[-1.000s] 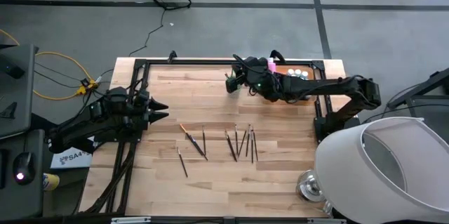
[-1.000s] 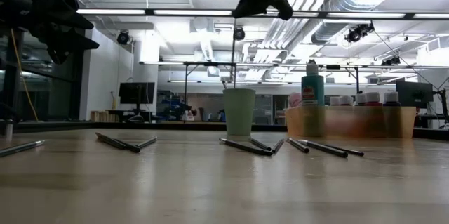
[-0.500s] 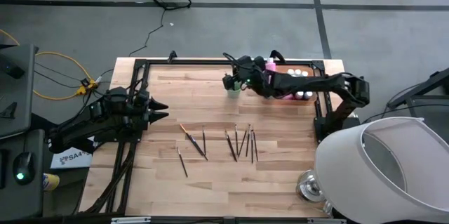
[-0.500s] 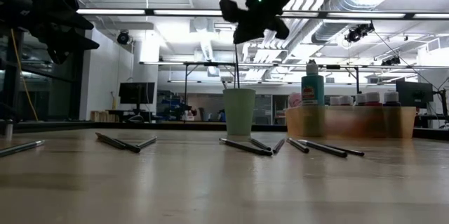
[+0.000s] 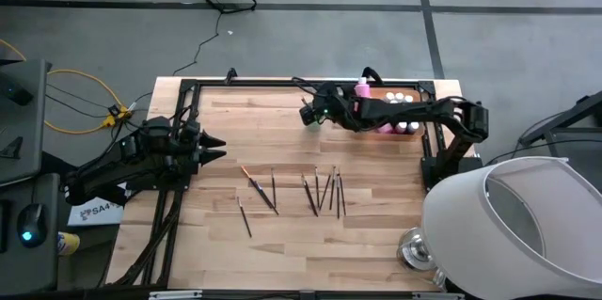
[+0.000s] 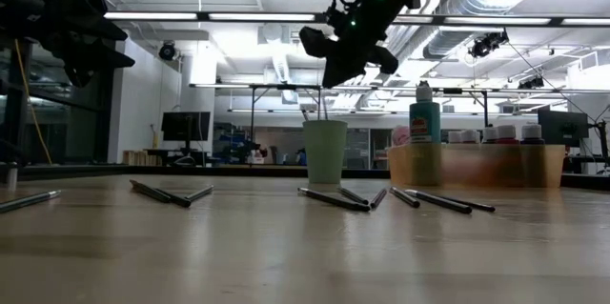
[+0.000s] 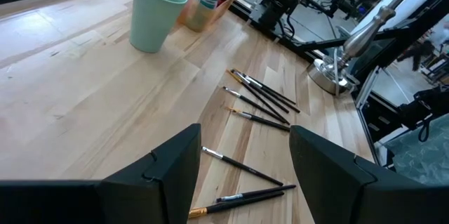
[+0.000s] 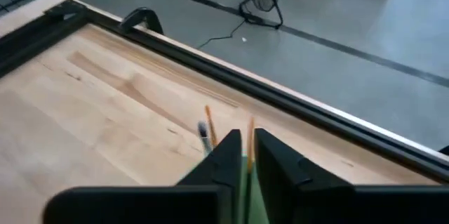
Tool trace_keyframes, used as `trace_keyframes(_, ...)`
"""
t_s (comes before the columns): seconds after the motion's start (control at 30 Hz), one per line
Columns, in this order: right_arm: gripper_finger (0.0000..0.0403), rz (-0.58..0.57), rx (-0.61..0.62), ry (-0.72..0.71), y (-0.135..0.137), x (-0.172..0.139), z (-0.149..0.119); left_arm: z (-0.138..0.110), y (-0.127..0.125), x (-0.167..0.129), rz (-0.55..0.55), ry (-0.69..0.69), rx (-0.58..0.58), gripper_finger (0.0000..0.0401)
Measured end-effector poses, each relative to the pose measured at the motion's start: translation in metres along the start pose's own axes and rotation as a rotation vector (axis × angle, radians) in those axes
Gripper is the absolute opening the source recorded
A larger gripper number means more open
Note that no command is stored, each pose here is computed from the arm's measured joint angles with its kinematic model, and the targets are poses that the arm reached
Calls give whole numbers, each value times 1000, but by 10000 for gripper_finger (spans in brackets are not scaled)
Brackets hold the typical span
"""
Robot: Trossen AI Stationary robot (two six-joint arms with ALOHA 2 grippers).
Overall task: Pick & Place Paint Supplies
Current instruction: Put the gold paintbrush into the green cup
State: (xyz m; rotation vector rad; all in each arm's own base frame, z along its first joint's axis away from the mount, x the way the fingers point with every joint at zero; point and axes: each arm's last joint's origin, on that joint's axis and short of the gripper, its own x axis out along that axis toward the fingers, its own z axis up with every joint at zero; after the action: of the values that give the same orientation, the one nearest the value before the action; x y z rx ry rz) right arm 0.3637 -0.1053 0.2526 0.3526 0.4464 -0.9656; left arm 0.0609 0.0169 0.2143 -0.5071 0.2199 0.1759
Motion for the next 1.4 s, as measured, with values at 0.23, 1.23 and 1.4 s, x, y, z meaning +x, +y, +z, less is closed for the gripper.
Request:
trace_keyframes(0.23, 114, 56, 84, 85, 3, -3, -7, 0, 0, 0, 0, 1, 0, 214)
trace_keyframes(1.23, 157, 68, 290, 930, -6, -72, -102, 0, 0, 0, -1, 1, 0, 214)
trace_keyframes(1.4, 156, 37, 248, 967, -8, -79, -119, 0, 0, 0, 0, 0, 0, 214)
